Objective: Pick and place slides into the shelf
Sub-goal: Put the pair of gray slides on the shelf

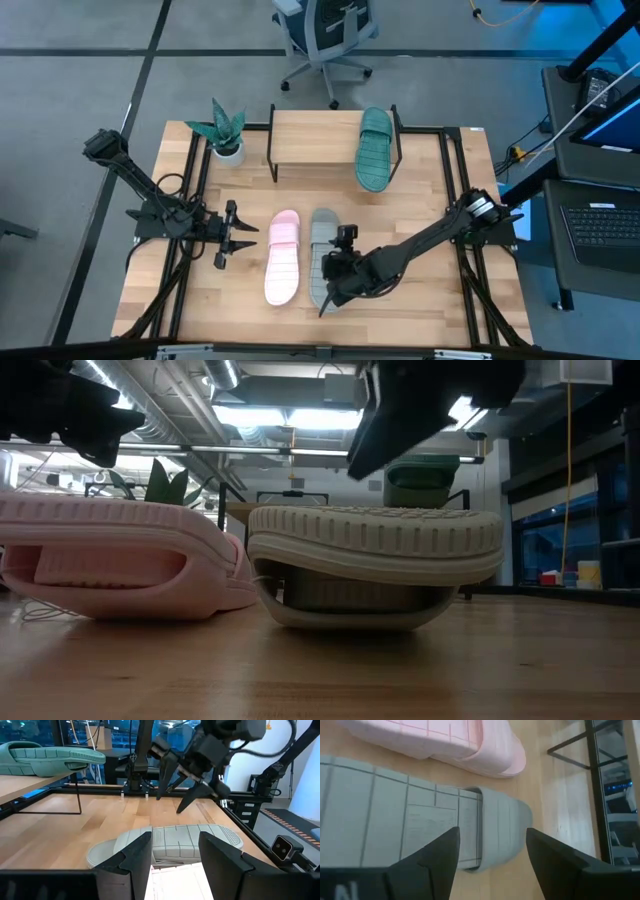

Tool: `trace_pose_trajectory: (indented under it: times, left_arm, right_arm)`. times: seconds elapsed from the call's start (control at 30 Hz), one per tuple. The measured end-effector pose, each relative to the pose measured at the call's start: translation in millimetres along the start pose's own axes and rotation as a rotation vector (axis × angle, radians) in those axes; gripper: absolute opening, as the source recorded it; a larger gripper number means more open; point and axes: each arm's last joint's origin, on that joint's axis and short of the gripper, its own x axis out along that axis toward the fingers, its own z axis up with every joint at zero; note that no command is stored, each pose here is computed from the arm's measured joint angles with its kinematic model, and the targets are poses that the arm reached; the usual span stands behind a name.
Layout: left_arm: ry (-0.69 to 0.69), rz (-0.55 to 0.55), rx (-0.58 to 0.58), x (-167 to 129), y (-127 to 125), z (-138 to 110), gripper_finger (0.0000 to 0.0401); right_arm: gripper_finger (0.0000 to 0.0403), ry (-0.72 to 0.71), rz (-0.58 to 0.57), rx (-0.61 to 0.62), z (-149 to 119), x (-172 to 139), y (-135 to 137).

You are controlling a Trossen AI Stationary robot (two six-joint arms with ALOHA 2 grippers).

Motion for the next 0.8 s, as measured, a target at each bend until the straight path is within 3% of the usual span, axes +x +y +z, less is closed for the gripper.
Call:
trace_pose_trajectory:
  times: [0.37,0.8]
  left_arm:
    - [0.001,0.000,-0.002,0,0,0,0.0157]
    - [0.002,0.000,-0.001,0,0,0,0.0157]
  right_arm:
    - [0.0229,0.062,-0.031,0.014,-2,35,3]
    - [0.0229,0.069,-0.029,0.035,-1,43,-1]
